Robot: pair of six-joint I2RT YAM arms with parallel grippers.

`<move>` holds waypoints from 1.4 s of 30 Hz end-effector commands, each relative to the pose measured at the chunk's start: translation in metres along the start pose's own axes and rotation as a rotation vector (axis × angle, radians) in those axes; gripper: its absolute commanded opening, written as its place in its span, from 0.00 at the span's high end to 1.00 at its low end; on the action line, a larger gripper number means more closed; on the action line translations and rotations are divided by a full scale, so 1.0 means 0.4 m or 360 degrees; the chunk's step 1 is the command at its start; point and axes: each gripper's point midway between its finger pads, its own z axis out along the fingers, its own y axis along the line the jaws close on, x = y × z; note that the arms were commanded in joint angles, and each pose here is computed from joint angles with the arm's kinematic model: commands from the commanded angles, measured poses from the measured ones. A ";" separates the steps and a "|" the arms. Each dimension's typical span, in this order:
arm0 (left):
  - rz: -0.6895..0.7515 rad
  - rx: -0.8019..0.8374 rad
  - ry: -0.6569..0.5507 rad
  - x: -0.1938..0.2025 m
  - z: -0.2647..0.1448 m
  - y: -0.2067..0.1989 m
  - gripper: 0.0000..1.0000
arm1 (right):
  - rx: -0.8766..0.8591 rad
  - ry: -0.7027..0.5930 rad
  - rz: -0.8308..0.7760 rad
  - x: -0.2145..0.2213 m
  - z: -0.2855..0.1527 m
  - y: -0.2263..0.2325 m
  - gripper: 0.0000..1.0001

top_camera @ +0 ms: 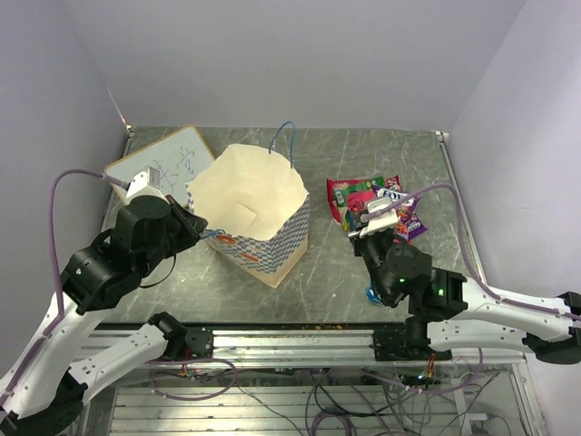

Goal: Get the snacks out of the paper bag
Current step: Adjust the paper bag at the center of the board.

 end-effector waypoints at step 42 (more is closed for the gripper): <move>0.0035 0.0350 -0.0201 -0.170 -0.237 -0.099 0.01 | 0.0281 0.1153 0.0819 0.317 -0.043 0.007 0.00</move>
